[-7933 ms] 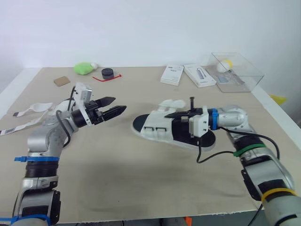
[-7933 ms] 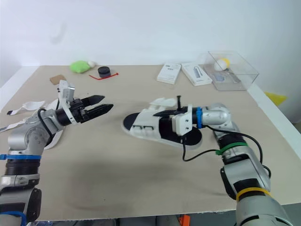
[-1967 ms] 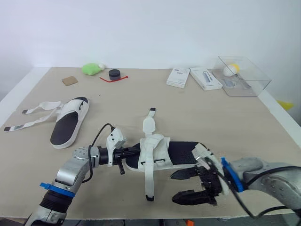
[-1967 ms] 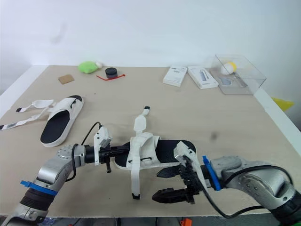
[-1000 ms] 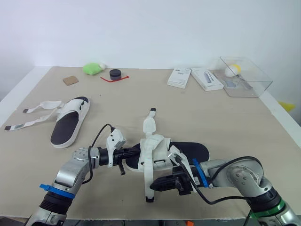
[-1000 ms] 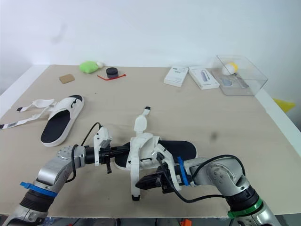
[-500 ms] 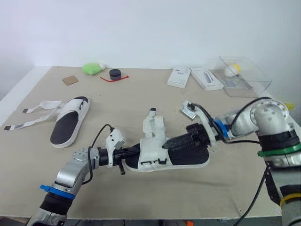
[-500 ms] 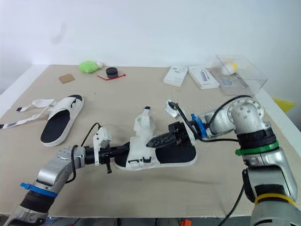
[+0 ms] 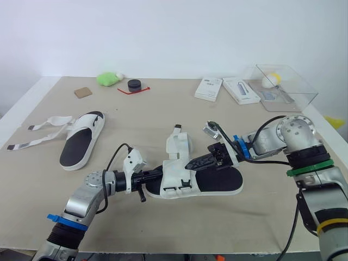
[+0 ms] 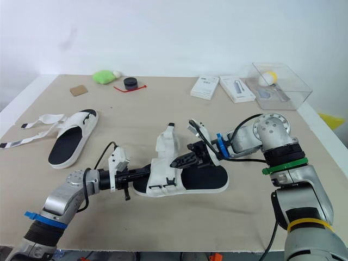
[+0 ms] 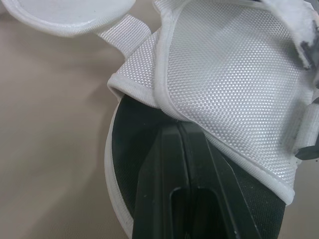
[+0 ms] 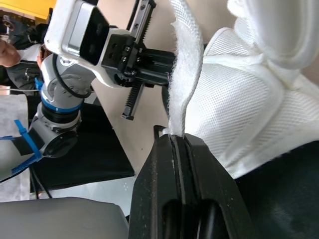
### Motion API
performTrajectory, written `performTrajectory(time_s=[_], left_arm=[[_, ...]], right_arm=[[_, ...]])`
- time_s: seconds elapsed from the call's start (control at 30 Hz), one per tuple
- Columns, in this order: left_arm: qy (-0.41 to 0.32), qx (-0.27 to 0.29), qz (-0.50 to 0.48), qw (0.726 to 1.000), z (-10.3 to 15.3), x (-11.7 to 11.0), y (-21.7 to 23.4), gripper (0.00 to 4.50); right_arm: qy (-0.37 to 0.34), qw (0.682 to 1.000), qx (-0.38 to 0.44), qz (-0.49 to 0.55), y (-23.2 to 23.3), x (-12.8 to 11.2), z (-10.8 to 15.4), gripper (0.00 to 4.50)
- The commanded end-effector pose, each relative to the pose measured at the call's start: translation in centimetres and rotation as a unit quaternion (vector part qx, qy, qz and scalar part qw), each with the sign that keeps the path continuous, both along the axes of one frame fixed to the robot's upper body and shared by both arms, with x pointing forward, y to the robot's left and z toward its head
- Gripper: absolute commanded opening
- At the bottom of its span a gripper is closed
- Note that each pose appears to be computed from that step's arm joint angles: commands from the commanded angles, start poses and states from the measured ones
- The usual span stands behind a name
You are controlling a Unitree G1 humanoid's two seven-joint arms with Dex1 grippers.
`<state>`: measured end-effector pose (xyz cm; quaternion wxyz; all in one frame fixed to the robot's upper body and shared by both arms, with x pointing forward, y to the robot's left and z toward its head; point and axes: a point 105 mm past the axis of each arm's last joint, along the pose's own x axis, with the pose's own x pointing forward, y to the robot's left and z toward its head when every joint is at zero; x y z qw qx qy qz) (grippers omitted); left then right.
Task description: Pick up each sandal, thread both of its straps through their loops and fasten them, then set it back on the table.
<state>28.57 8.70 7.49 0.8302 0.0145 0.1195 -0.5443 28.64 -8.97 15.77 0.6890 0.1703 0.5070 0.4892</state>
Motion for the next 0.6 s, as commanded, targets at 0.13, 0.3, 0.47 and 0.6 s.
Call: performTrajectory(time_s=[0.13,0.3,0.47,0.6], left_arm=[[0.037,0.025,0.018,0.999,-2.23,-0.33,0.6,0.0],[0.035,0.026,0.018,0.999,-2.25,-0.21,0.58,0.0],[0.035,0.025,0.016,0.999,-2.25,-0.21,0.44,0.0],[0.035,0.024,0.017,0.999,-2.26,-0.19,0.41,0.0]], right_arm=[[-0.01,1.0,0.017,0.013,0.6,0.0,1.85,0.06],[-0.015,1.0,0.013,0.012,0.72,0.1,2.03,0.06],[-0.018,1.0,0.014,0.011,0.88,0.24,2.2,0.06],[-0.014,1.0,0.013,0.014,0.9,0.07,2.07,0.06]])
